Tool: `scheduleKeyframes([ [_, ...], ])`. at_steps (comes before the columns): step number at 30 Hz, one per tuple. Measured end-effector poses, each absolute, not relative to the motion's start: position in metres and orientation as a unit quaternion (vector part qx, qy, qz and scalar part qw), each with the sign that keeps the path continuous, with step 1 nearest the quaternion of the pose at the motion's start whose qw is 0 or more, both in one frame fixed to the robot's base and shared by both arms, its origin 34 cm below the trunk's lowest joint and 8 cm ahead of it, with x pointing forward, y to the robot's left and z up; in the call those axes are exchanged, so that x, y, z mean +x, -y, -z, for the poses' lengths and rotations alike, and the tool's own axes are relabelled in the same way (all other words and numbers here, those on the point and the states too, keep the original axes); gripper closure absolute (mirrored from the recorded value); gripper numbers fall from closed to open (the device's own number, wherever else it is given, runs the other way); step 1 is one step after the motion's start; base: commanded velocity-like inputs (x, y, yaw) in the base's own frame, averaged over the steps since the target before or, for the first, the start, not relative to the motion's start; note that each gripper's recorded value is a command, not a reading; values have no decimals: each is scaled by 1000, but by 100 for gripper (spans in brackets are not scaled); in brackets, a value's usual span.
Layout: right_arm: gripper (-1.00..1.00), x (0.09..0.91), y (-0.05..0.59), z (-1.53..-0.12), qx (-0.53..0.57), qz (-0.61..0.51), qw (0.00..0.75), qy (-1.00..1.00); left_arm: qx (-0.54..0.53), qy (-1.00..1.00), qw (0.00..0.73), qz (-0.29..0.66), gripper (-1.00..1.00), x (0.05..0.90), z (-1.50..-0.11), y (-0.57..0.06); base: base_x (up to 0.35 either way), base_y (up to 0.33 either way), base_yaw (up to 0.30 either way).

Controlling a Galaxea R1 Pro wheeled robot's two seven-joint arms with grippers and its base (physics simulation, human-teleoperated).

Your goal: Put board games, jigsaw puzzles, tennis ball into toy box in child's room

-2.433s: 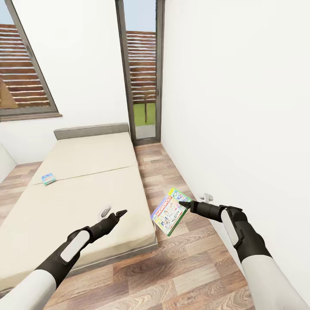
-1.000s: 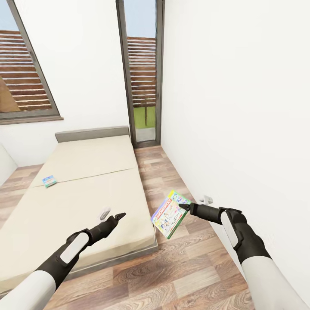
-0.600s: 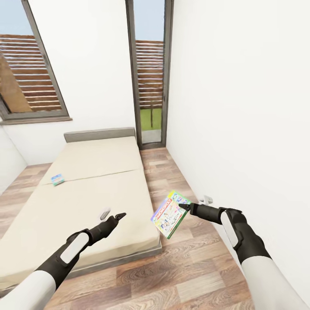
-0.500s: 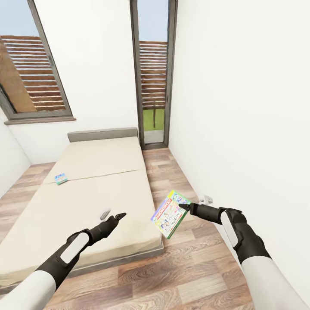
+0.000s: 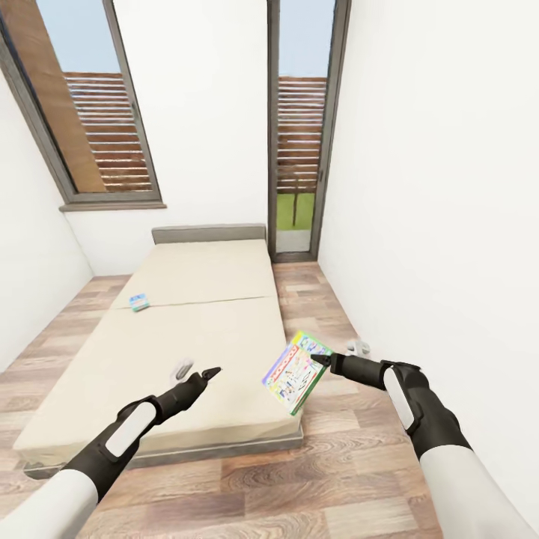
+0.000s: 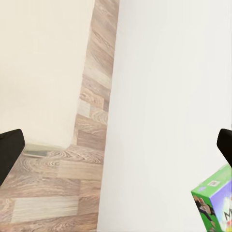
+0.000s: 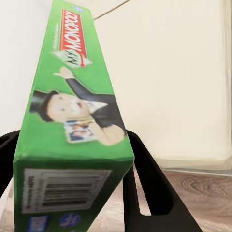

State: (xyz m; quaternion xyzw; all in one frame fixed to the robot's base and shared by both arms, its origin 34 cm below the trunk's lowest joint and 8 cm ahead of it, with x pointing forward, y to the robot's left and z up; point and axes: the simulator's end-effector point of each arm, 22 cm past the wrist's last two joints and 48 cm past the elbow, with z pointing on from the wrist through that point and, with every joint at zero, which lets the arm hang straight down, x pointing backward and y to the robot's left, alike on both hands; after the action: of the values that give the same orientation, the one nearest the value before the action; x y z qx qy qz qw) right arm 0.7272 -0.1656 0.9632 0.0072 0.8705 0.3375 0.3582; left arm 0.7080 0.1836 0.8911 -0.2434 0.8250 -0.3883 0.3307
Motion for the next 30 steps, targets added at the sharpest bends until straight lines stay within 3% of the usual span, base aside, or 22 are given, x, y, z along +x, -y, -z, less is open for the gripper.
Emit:
scheduleKeyframes([
  [30, 100, 728, 166, -976, 3, -337, 368, -867, -227, -812, 353, 405, -100, 718, -924, -175, 0, 0, 264],
])
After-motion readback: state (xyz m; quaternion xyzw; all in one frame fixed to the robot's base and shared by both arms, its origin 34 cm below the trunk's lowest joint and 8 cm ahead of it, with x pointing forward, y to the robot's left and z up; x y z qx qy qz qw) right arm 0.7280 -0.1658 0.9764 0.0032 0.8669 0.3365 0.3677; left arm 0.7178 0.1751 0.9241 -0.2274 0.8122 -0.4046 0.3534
